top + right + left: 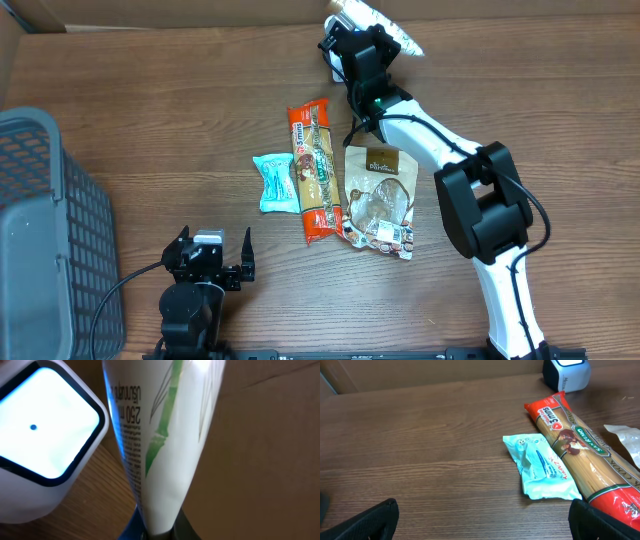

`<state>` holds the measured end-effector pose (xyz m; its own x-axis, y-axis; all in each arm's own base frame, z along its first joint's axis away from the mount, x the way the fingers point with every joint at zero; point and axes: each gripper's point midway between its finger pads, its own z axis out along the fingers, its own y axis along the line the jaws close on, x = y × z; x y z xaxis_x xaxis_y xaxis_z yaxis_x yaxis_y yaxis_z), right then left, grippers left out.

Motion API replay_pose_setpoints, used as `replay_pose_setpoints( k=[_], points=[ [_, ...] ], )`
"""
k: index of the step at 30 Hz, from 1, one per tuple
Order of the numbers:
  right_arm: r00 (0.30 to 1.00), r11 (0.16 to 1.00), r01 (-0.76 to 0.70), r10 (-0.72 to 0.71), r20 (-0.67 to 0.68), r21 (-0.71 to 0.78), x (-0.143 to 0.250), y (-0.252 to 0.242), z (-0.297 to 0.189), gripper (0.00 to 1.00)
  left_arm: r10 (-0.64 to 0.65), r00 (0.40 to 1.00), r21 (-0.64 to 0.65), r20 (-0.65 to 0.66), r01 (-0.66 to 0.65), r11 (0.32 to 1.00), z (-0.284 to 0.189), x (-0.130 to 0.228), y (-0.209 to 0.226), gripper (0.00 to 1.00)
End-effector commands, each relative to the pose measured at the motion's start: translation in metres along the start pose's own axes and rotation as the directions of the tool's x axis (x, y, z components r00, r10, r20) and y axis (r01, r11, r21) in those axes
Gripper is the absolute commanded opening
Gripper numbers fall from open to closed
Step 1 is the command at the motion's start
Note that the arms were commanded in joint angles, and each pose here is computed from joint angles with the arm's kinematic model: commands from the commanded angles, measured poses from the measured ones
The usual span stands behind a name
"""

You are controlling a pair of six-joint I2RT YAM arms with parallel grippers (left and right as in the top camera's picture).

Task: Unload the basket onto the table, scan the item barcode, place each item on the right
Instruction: 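Hold the white tube in front of the white scanner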

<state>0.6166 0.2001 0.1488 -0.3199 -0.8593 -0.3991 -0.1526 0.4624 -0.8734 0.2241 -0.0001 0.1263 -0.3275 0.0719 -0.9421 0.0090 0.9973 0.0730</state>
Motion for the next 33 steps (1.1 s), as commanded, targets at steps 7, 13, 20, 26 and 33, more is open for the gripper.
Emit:
replay_pose_setpoints(
  k=[7, 13, 20, 26, 33],
  points=[
    [0.996, 0.998, 0.046, -0.049, 0.079, 0.035, -0.009, -0.016, 0.013, 0.04, -0.013, 1.000, -0.009, 0.003, 0.013, 1.000, 0.000, 0.001, 0.001, 0.99],
    [0.992, 0.999, 0.047, -0.048, 0.118, 0.015, -0.019, -0.010, 0.010, 0.04, -0.013, 1.000, -0.009, 0.003, 0.013, 1.000, 0.000, 0.001, 0.001, 0.99],
    [0.991, 0.999, 0.051, -0.052, 0.125, 0.009, -0.022, -0.007, 0.008, 0.04, -0.013, 1.000, -0.009, 0.003, 0.013, 1.000, 0.000, 0.001, 0.001, 1.00],
    [0.989, 0.995, -0.100, 0.098, 0.108, 0.012, -0.022, -0.021, 0.002, 0.04, -0.013, 1.000, -0.009, 0.003, 0.013, 1.000, 0.000, 0.001, 0.001, 1.00],
    [0.930, 0.924, -0.342, 0.359, 0.078, -0.168, -0.029, -0.078, -0.050, 0.04, -0.013, 1.000, -0.009, 0.003, 0.013, 1.000, 0.000, 0.001, 0.001, 0.99]
  ],
)
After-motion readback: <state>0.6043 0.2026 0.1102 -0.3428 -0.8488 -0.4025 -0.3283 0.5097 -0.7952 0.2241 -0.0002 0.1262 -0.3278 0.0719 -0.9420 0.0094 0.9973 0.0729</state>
